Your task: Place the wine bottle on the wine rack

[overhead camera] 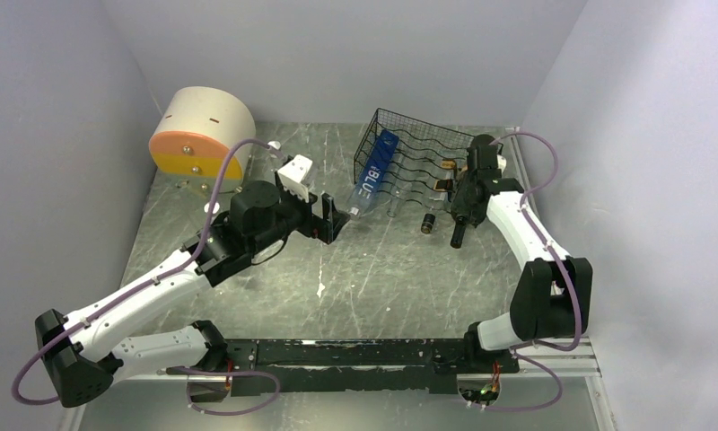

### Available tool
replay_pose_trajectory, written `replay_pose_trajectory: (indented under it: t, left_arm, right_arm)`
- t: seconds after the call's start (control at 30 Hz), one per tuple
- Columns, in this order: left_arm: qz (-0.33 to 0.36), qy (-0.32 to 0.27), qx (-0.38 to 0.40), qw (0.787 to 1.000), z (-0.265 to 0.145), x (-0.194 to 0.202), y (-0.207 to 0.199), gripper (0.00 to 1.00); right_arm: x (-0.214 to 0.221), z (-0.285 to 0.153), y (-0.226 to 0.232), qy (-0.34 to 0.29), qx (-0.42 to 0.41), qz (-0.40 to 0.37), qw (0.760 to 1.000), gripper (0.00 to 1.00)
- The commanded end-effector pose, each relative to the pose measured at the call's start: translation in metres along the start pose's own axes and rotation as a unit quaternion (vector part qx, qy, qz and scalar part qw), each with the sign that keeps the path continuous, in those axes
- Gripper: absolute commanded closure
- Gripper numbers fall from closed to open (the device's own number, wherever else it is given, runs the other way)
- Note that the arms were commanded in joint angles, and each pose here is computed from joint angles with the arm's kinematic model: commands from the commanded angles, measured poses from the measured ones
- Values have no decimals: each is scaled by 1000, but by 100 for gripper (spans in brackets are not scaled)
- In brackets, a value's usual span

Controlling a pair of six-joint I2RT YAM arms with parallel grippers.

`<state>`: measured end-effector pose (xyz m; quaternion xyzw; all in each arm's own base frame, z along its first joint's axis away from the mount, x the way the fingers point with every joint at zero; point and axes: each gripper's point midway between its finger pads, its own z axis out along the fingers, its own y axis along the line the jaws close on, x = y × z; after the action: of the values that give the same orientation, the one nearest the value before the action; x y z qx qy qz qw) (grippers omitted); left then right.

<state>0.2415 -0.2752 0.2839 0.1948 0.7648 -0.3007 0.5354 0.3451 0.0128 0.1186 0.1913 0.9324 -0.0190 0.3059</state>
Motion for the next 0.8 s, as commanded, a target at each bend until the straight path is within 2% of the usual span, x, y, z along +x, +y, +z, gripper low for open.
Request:
replay_pose_trajectory:
  t: [0.0, 0.13, 0.23, 0.4, 0.47, 0.5, 0.67, 0.77]
  left_arm:
    - [13, -23, 41, 999, -8, -24, -18, 1]
    - [15, -23, 50, 998, -9, -26, -21, 1]
    - [17, -24, 55, 998, -11, -26, -23, 1]
    - [19, -22, 54, 998, -15, -29, -23, 1]
    - [21, -25, 55, 998, -17, -31, -23, 1]
    - [22, -28, 55, 998, -18, -32, -23, 1]
    - [24, -38, 44, 998, -21, -40, -20, 1]
    - [17, -46, 7, 999, -21, -46, -8, 1]
  right_arm:
    - [-46, -7, 12, -64, -41, 16, 997, 94]
    - [-47, 2, 8, -56, -33, 11, 998, 89]
    - [-47, 4, 9, -52, -34, 8, 998, 78]
    - [-54, -9, 4, -75, -26, 18, 997, 46]
    - [-58, -18, 1, -88, -24, 25, 995, 31]
    - [-61, -22, 1, -95, -24, 27, 995, 27]
    - [-71, -46, 0, -117, -31, 34, 992, 23]
    - [-78, -64, 2, -135, -47, 37, 989, 22]
